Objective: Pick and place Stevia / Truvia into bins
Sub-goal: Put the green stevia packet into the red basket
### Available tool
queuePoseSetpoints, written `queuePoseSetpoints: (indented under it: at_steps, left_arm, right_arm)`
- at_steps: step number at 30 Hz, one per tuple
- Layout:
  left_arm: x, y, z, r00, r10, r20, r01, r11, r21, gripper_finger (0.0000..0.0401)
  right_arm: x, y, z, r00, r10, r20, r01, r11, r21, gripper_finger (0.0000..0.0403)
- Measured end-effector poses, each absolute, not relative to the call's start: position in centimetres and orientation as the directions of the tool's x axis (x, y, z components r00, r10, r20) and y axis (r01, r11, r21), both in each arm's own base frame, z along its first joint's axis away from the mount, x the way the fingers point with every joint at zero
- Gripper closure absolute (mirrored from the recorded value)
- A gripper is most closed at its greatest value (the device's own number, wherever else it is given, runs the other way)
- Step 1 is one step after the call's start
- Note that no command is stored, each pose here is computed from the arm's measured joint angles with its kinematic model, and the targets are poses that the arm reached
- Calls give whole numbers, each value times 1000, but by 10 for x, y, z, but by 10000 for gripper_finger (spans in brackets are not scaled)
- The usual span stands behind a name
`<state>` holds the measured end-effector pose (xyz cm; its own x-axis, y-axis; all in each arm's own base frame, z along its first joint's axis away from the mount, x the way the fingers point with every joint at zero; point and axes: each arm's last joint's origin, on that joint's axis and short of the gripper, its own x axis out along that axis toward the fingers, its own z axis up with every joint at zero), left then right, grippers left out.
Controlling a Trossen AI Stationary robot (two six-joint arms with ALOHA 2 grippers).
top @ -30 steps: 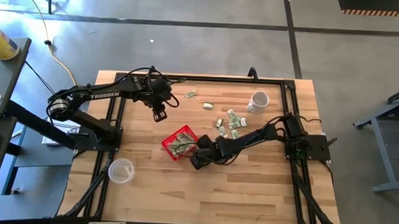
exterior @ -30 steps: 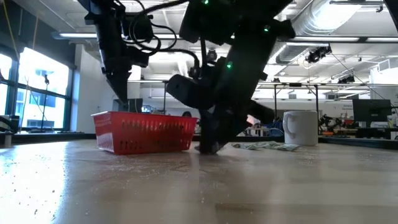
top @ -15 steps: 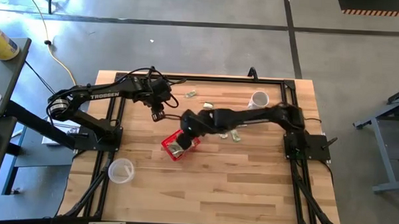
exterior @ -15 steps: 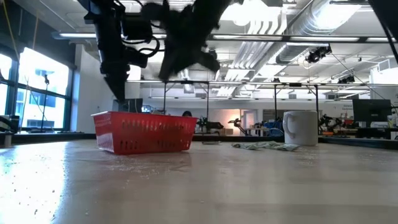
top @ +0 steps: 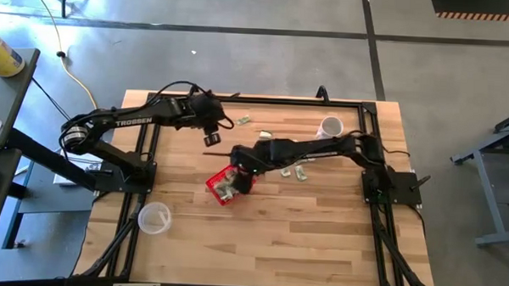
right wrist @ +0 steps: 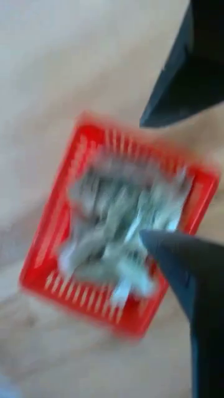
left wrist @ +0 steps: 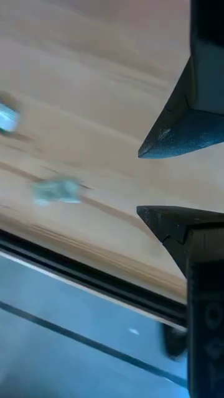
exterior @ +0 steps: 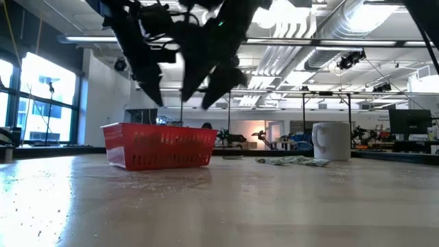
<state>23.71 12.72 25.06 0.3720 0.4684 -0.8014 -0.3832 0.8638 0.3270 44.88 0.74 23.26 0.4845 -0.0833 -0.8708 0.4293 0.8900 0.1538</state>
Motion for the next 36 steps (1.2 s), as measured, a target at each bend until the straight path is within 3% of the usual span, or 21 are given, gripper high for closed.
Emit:
queuePoseSetpoints:
  at_steps: [4,6,8,11,17,22,29,36]
  left_arm:
    - [258,143,242,466,486,-739,-428,855,292,230]
    - [268,161,233,470,490,-734,-483,839,251,217]
    - [280,184,226,439,449,-778,-549,820,164,197]
    - [294,214,209,301,301,-905,-591,804,71,164]
    - [328,251,192,82,156,-984,-593,802,77,117]
    - [354,264,191,108,164,-981,-548,833,79,108]
    - [364,269,180,204,175,-963,-492,869,54,135]
    - [360,270,158,168,161,-973,-448,891,70,233]
  right_arm:
    - [414,24,270,396,-347,-850,388,902,-187,37]
    - [395,30,280,307,-437,-845,358,876,-322,12]
    - [380,32,284,220,-461,-860,342,862,-374,11]
    - [366,33,288,142,-473,-870,322,853,-411,24]
    - [363,29,292,133,-466,-875,288,863,-415,31]
    - [362,2,292,83,-460,-884,327,850,-412,31]
    - [359,-27,291,25,-419,-908,418,829,-371,32]
    - [359,-35,291,30,-399,-916,485,807,-336,32]
